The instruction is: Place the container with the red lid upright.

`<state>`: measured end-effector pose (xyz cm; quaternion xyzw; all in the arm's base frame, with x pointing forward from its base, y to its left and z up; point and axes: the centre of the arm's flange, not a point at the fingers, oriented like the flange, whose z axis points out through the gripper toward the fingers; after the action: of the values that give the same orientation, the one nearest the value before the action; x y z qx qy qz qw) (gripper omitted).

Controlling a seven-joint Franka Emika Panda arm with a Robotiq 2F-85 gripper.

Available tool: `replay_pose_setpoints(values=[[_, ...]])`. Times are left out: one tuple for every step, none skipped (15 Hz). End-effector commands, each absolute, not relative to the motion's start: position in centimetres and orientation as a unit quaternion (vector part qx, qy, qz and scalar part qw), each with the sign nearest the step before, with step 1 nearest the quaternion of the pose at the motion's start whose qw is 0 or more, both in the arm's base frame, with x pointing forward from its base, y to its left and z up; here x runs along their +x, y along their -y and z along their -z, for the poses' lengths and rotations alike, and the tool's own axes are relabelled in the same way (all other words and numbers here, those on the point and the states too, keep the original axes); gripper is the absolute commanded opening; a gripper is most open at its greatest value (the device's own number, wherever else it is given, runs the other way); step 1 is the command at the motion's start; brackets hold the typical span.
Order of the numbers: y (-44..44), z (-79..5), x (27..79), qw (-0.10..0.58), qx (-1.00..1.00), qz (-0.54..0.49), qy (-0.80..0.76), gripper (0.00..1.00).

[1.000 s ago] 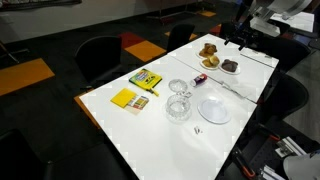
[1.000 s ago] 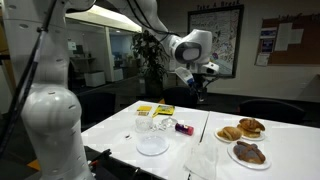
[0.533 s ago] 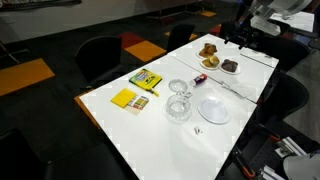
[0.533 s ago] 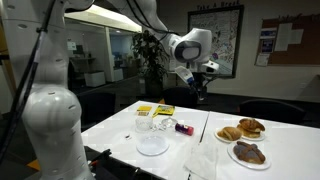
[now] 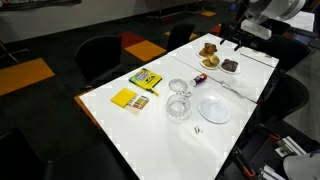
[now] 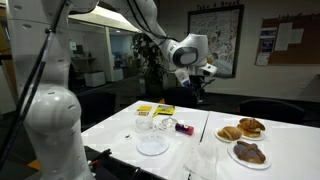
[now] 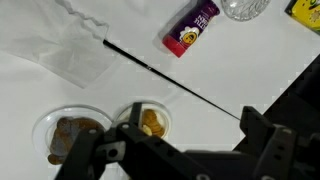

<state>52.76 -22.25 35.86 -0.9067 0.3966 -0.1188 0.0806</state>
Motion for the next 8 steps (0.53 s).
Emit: replay_pose_setpoints(values=[[22.0, -32.9, 54.0, 0.083, -0.881, 0.131, -0.446, 1.0], [21.9, -32.2, 54.4, 0.088, -0.873, 0.133, -0.461, 1.0], [21.9, -31.4, 54.9, 0.095, -0.862, 0.136, -0.479, 1.0], [21.8, -30.7, 55.3, 0.102, -0.851, 0.139, -0.496, 1.0], [21.7, -29.9, 55.9, 0.11, -0.839, 0.141, -0.513, 1.0], [21.7, -29.3, 56.3, 0.115, -0.829, 0.144, -0.528, 1.0], [22.4, -28.9, 56.6, 0.119, -0.819, 0.146, -0.543, 1.0], [22.4, -28.4, 57.0, 0.121, -0.809, 0.147, -0.556, 1.0]])
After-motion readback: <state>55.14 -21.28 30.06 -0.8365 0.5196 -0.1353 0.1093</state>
